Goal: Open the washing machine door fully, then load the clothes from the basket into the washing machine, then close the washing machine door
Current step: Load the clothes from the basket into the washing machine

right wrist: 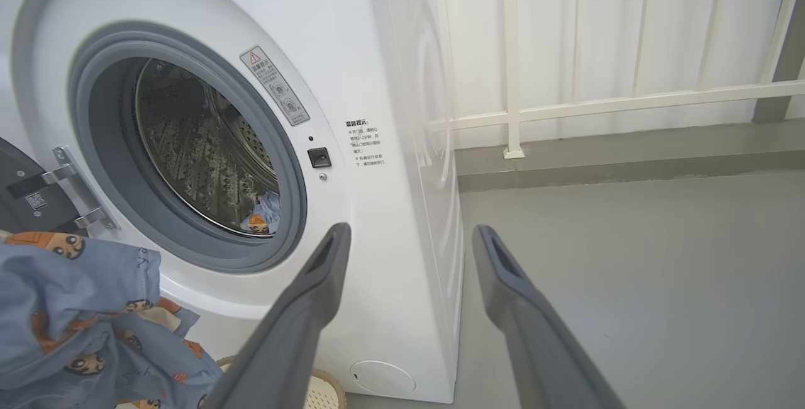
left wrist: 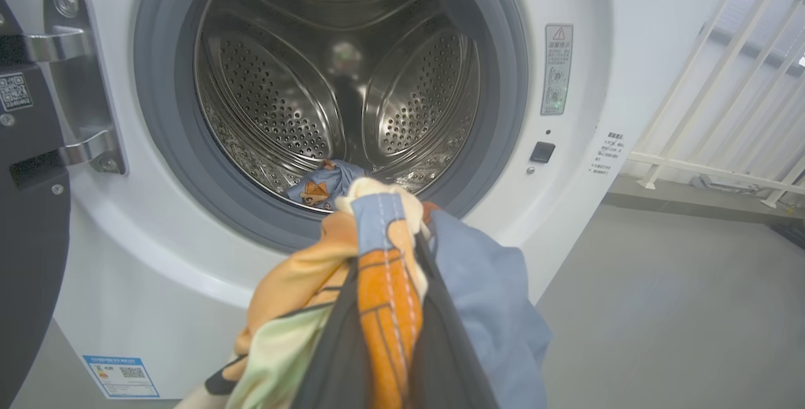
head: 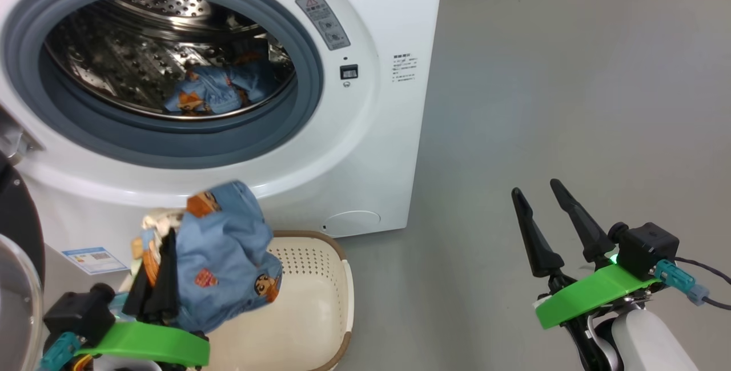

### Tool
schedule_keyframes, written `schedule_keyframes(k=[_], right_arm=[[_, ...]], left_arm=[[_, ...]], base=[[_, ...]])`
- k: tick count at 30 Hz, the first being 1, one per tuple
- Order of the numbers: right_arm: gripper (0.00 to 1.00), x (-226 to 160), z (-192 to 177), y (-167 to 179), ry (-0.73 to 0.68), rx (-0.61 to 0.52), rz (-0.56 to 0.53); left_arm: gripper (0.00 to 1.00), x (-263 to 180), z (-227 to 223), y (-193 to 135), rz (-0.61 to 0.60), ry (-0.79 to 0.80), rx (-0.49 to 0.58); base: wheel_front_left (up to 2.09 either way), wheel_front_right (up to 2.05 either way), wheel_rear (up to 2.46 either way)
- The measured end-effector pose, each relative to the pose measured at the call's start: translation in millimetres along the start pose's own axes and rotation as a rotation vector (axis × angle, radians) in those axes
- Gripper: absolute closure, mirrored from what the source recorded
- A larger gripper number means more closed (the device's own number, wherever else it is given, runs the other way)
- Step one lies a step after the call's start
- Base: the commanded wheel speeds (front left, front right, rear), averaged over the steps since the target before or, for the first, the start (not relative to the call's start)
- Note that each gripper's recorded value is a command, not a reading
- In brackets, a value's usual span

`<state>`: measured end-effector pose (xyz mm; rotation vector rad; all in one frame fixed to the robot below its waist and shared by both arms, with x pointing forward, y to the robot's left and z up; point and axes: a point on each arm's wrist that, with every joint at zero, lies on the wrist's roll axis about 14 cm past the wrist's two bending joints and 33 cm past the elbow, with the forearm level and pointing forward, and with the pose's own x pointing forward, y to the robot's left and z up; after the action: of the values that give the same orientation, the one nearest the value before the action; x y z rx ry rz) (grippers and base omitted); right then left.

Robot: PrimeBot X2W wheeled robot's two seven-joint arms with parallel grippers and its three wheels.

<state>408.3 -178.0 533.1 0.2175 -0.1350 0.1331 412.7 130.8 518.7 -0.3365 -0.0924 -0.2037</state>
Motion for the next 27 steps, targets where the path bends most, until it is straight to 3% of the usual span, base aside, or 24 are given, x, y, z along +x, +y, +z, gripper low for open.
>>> schedule_keyframes(k=[27], right_arm=[[0.0,-4.9,-1.5,8.0,0.006,0.005,0.022]], left_arm=[[1.0,-4.5,17.1,-5.4,0.005,-0.066,0.013]], base=[[0.0,0.0,0.0]])
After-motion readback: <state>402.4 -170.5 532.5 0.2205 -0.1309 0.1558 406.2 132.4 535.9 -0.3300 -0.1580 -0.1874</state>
